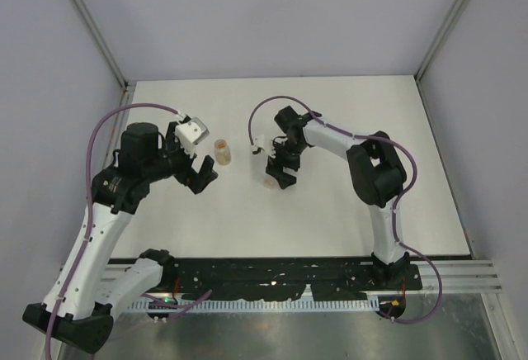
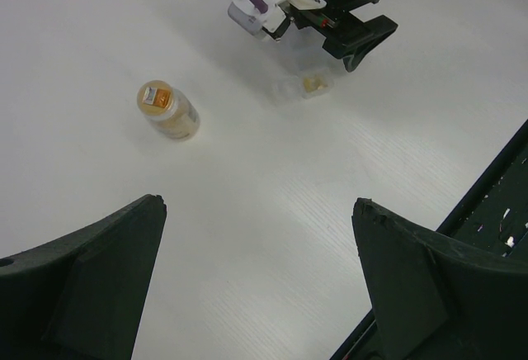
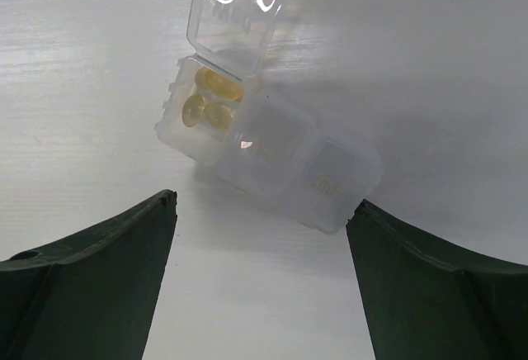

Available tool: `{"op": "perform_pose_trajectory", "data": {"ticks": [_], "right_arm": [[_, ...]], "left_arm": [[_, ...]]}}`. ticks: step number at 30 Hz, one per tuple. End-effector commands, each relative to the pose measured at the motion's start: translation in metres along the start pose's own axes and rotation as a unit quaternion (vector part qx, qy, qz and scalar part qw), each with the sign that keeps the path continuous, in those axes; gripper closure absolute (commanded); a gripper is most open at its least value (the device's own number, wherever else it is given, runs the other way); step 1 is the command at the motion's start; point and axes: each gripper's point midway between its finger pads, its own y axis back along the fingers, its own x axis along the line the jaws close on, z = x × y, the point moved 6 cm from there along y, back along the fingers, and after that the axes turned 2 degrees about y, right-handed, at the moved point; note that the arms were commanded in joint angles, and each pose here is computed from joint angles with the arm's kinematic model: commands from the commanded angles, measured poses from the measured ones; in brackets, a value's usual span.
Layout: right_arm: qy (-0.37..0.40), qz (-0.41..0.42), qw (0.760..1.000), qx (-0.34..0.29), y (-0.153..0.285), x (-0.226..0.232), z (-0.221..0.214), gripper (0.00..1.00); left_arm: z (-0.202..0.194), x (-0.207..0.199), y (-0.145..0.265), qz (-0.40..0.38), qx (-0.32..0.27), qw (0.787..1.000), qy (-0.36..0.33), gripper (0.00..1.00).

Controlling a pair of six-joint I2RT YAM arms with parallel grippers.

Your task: Sort the pills into containers

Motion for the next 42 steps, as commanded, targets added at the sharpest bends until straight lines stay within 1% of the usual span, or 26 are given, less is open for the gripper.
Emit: {"op": "perform_pose_trajectory", "data": {"ticks": [1,11,23,27,32,34,42], "right_arm": [[0.002,0.005,1.000,-0.016,0.013,0.016,0.006,0.13],[-0.007,0.012,1.000,-0.028,0.011,0.036,0.003,0.14],[-0.003,0.004,0.998,-0.060,0.017,0.063,0.025,0.14],[0.001,-0.028,0.997,-0.067,0.027,0.064,0.030,0.14],[0.027,-0.094,0.993,-0.060,0.041,0.056,0.032,0.12],[0.041,-0.101,0.992,-0.058,0.045,0.052,0.036,0.11],[0.086,-0.088,0.992,-0.029,0.029,0.039,0.042,0.10]], "left_arm": [[0.008,0.001,0.003,0.008,-0.023,1.000,-0.005,0.00],[0.008,0.000,0.002,0.002,-0.024,1.000,-0.002,0.00],[0.006,0.001,0.004,0.009,-0.020,1.000,-0.009,0.00],[0.003,0.001,0.005,0.014,-0.018,1.000,-0.012,0.00],[0.003,0.002,0.006,0.020,-0.019,0.999,-0.019,0.00],[0.004,0.002,0.008,0.022,-0.022,0.999,-0.022,0.00],[0.003,0.000,0.014,0.024,-0.025,0.999,-0.026,0.00]]}}
